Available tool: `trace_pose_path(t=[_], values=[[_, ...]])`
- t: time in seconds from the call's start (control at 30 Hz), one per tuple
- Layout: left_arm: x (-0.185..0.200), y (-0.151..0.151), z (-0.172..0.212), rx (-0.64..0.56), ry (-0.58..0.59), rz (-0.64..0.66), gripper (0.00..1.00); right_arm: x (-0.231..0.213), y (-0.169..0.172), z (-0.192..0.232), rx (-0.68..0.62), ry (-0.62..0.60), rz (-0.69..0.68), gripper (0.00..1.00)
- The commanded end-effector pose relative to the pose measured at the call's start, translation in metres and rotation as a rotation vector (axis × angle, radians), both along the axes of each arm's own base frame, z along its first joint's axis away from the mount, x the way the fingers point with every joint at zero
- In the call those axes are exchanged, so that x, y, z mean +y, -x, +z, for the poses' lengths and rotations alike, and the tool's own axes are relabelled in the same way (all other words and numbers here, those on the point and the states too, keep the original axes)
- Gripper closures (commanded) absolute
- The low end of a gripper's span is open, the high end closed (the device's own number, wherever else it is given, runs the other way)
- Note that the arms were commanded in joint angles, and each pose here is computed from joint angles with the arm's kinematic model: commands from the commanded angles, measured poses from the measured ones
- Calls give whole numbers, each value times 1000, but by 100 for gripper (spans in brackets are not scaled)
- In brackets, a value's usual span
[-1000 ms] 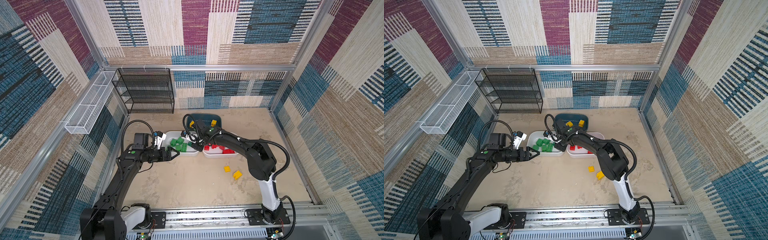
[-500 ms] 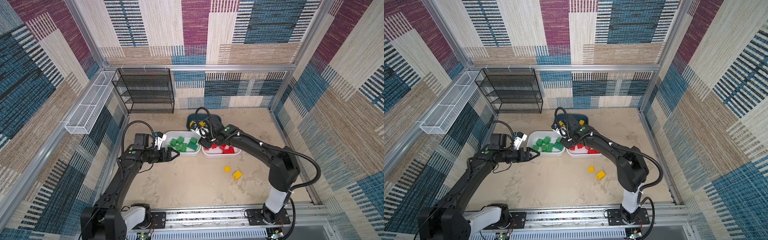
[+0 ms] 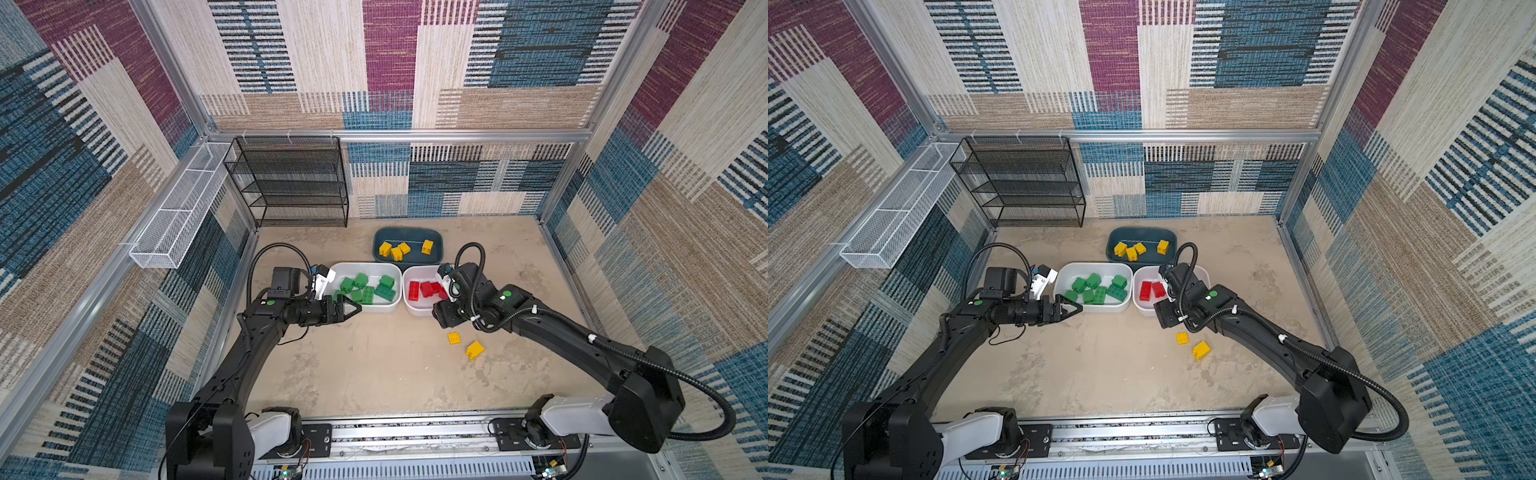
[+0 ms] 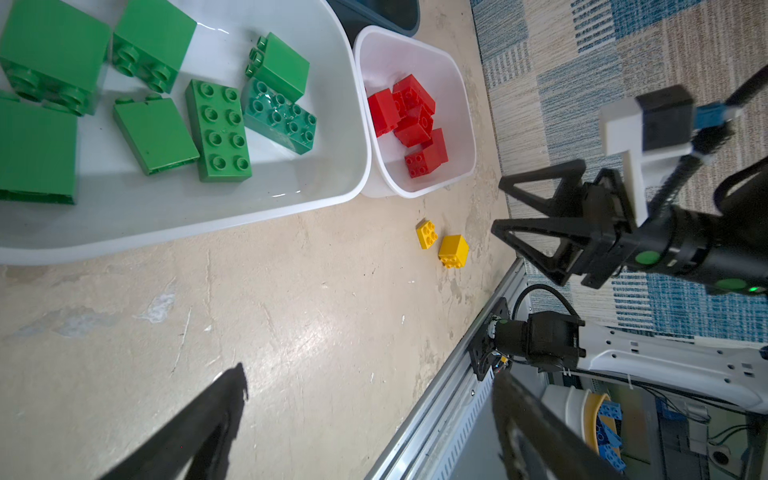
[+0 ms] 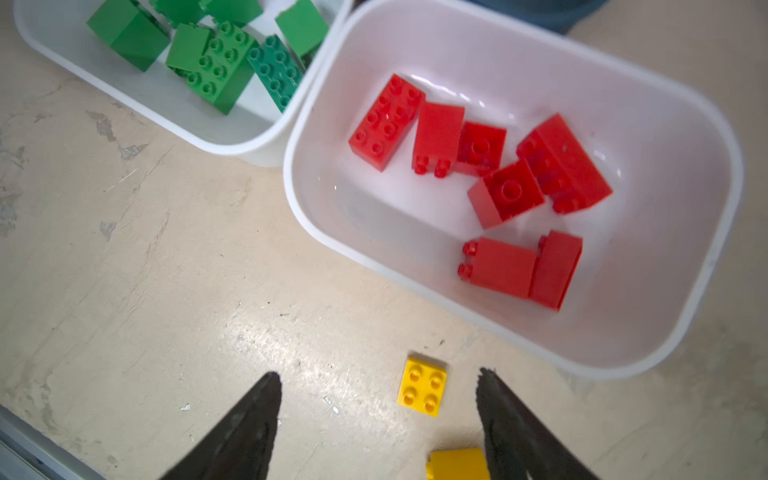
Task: Sort the legos into containers by color
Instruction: 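Move the right gripper back to the small yellow brick and grasp it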
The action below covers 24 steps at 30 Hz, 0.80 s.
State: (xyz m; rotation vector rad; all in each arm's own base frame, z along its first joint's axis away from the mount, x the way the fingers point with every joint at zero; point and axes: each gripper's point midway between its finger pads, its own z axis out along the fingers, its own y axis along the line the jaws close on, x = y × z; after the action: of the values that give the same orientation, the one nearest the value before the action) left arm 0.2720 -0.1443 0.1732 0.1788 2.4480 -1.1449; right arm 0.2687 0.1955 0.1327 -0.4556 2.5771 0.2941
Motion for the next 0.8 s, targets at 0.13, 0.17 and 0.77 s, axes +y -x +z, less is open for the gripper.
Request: trace_pose_path(t=[0.13,0.17,0.77], values=[[-4,-1,4,-6,41,-8,7,-22,12,-36,59,37,-261,28],[-4,-2,5,-6,43,-7,7,-23,13,-43,65,42,-266,28],[-5,-3,7,-4,45,-8,7,-27,18,-103,125,107,-264,49]])
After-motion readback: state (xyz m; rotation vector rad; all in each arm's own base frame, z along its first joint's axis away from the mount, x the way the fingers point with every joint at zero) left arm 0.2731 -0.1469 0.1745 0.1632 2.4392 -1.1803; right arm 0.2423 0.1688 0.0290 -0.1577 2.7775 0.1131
